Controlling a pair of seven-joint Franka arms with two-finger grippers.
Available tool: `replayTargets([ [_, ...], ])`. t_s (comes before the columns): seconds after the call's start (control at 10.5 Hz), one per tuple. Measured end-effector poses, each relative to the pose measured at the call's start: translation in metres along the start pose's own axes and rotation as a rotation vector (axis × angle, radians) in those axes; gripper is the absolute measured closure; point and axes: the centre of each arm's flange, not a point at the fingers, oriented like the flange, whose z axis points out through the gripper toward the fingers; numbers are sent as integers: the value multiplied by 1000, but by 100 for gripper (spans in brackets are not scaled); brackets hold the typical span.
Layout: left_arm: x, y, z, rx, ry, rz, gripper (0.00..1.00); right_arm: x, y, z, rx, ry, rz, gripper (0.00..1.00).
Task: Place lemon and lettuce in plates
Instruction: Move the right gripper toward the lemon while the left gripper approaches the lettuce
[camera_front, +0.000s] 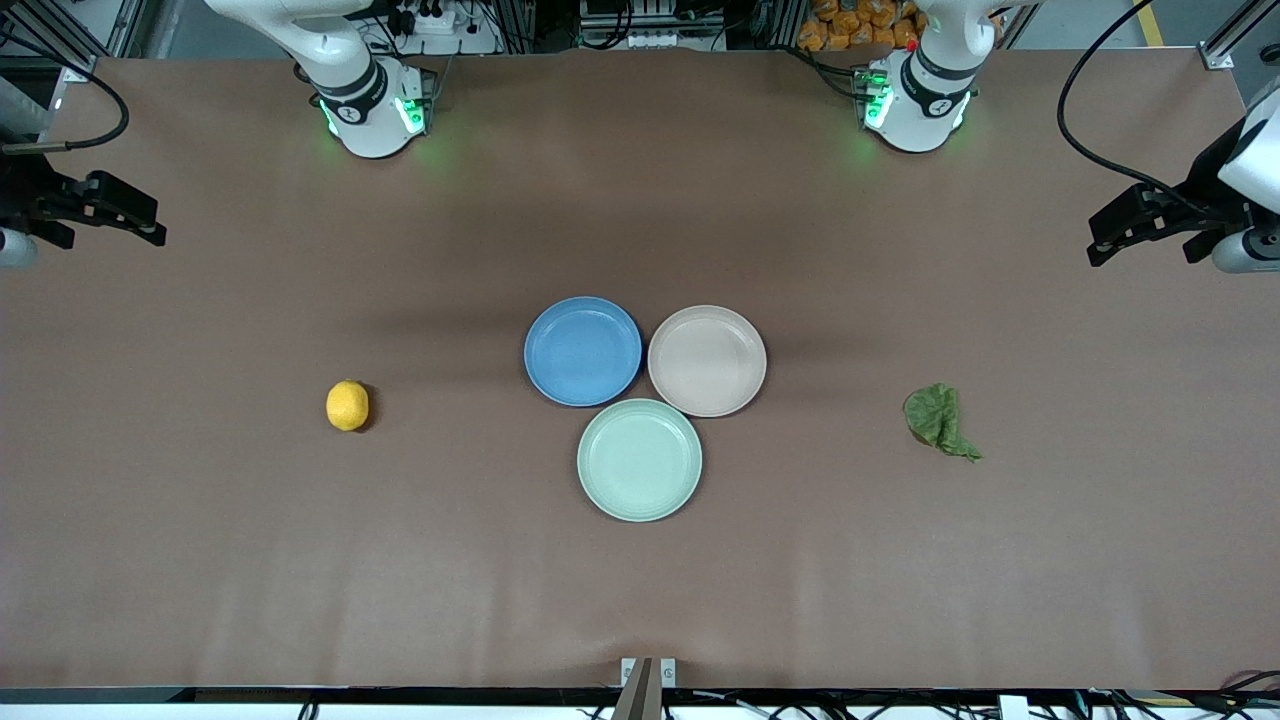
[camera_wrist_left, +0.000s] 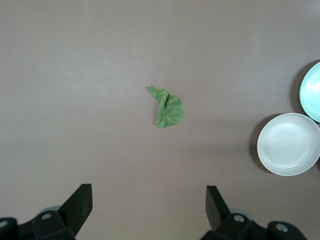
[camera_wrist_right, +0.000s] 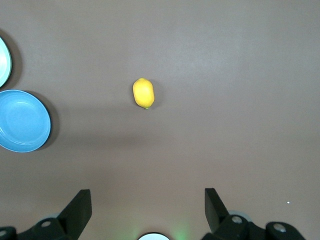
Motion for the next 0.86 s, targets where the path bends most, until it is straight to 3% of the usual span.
replayTargets([
  [0.57,1,-3,2,0,-5,-5,0,0,0,0,0,-1,0,0],
  [0.86,11,-5,33,-1,-70,-6,0,8,-4,15,0,-11,-7,0],
])
